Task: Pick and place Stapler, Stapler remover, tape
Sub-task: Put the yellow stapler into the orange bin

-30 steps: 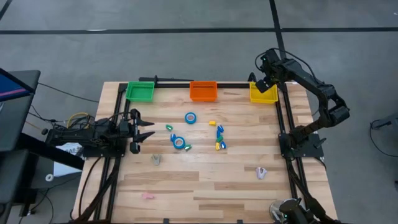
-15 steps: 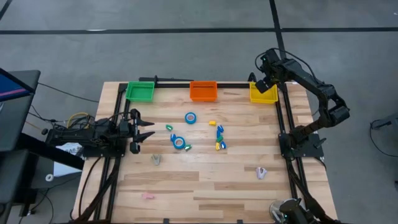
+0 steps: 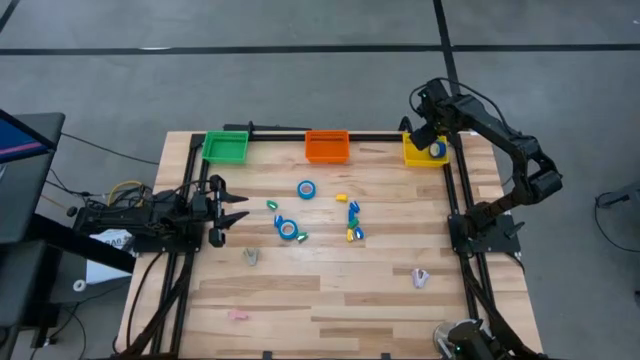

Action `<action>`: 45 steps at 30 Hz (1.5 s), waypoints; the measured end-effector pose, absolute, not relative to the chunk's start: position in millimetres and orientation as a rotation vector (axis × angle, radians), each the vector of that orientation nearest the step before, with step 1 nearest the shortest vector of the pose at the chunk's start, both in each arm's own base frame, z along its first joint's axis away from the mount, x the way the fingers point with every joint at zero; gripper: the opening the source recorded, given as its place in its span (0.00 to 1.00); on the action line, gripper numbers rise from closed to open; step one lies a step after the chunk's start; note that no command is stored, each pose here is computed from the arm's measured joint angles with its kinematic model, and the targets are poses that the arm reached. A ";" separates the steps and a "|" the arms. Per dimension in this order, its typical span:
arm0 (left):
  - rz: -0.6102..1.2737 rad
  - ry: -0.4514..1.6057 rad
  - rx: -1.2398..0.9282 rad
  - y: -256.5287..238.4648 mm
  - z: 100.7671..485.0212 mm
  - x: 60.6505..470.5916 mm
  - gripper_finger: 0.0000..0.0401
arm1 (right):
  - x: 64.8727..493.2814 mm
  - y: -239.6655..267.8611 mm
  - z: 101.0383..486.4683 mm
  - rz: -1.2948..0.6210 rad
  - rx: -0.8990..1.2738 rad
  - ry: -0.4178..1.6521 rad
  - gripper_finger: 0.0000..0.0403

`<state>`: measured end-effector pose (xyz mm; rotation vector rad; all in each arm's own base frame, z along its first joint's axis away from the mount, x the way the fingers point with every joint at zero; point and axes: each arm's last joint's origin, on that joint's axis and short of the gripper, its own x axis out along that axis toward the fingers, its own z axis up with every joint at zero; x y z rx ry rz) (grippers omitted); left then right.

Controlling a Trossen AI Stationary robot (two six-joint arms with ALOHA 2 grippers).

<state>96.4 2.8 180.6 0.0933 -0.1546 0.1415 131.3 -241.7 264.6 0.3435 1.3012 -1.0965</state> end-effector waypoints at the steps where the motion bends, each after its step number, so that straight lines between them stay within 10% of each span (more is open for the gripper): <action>1: 0.141 -0.154 0.093 2.8 180.6 96.4 0.42 | 131.3 -241.7 264.6 -1.096 0.344 1.301 0.34; 45: 0.142 -0.155 0.093 2.8 180.6 96.4 0.42 | 249.6 -127.2 322.6 -0.486 0.041 1.047 0.36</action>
